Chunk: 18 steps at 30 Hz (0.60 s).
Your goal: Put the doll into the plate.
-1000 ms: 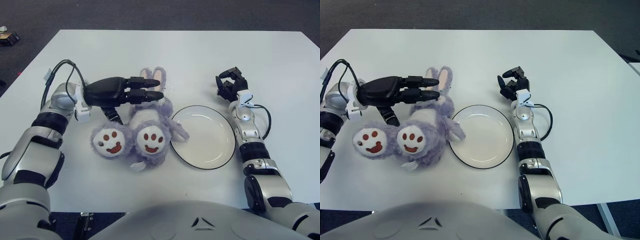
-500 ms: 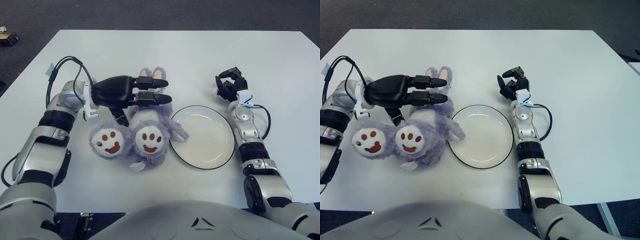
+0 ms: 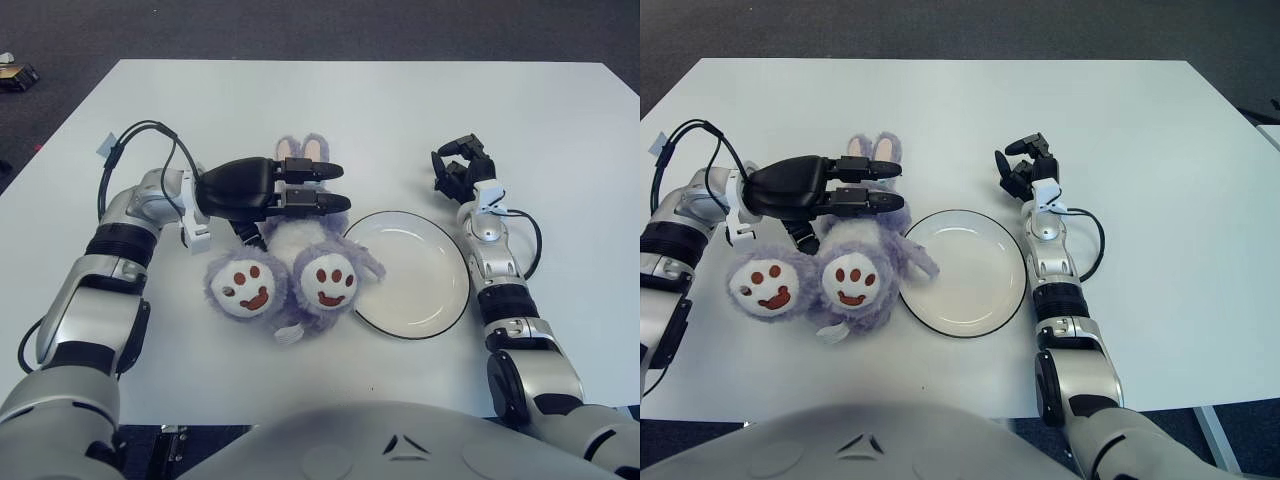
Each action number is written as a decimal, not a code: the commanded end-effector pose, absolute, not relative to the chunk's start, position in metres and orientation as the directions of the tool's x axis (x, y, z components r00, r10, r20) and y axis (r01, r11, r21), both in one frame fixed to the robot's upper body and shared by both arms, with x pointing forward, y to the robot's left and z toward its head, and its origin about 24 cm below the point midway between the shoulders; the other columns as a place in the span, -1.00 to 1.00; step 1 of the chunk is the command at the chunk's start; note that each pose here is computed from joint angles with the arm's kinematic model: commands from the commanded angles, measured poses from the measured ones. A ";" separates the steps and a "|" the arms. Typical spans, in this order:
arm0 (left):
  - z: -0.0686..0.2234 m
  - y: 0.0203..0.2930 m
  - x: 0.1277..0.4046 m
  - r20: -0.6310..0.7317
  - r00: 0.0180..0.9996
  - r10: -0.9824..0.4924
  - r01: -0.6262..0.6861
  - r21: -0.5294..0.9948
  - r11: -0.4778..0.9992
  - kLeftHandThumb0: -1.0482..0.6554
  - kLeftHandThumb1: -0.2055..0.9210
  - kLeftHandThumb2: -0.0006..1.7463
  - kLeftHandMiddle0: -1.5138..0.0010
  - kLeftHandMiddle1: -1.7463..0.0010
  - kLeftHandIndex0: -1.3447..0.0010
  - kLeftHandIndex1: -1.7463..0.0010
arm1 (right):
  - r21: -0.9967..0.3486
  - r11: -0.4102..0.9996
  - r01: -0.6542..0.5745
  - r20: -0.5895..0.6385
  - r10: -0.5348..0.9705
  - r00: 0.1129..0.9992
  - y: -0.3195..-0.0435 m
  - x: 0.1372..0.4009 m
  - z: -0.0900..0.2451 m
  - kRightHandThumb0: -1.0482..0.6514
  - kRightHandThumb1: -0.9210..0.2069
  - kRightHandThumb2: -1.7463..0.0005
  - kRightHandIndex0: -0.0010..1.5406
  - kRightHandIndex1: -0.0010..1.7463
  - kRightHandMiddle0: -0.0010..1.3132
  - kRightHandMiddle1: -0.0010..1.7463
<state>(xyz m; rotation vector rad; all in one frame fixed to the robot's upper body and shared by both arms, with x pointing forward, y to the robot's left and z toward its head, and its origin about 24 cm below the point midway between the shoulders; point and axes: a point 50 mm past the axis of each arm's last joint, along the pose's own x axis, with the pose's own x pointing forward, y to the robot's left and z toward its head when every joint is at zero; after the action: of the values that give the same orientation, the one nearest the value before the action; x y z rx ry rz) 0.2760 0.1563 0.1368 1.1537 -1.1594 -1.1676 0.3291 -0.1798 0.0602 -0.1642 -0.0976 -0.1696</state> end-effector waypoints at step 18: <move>0.138 0.148 0.278 -0.231 -0.020 -0.973 -0.118 0.967 -0.227 -0.22 1.00 -0.91 0.25 0.81 0.32 0.87 | -0.172 0.968 0.183 -0.011 -0.187 0.982 -0.184 0.320 0.035 -0.20 -0.85 0.44 0.12 0.98 -0.38 0.81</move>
<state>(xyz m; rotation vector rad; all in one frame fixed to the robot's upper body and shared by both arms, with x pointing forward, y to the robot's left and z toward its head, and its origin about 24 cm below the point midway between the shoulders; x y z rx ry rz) 0.2774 0.1467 0.1391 1.3974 -1.2150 -1.3047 0.3291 -0.1805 0.0610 -0.1613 -0.1009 -0.1742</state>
